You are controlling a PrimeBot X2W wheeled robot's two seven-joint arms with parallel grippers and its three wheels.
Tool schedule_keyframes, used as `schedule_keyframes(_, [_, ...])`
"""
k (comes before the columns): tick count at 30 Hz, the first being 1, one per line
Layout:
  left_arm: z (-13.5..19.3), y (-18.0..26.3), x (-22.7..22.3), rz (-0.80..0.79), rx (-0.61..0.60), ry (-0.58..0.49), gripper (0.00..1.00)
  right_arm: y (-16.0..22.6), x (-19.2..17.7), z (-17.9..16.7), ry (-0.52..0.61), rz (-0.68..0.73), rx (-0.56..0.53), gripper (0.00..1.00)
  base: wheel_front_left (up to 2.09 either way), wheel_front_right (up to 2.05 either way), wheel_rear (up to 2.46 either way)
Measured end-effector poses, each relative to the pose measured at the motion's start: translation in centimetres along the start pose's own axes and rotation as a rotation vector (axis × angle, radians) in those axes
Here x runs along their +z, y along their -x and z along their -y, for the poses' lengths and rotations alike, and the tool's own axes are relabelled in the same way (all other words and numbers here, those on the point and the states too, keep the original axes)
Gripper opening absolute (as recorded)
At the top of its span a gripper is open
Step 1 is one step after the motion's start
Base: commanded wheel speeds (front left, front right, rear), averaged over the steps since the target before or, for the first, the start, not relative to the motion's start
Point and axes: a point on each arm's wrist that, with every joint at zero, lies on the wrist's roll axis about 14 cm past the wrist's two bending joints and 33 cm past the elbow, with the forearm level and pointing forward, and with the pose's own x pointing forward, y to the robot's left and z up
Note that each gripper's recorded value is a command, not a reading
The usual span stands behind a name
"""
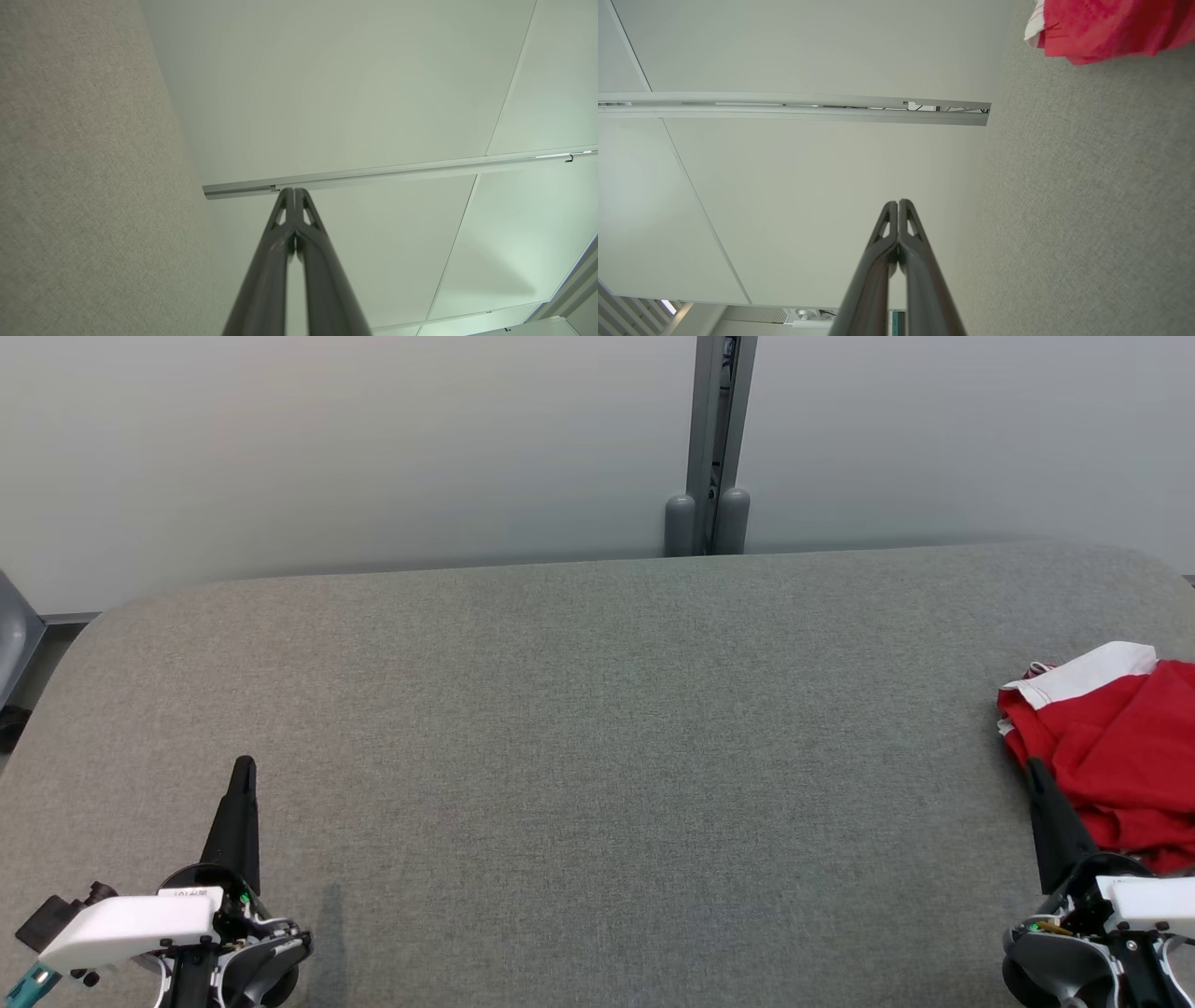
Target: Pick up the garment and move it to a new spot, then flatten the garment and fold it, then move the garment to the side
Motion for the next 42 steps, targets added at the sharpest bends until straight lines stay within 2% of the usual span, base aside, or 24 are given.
schedule_keyframes(42, [0.0,0.0,0.0,0.0,0.0,0.0,0.0,0.0,0.0,0.0,0.0,0.0,0.0,0.0,0.0,0.0,0.0])
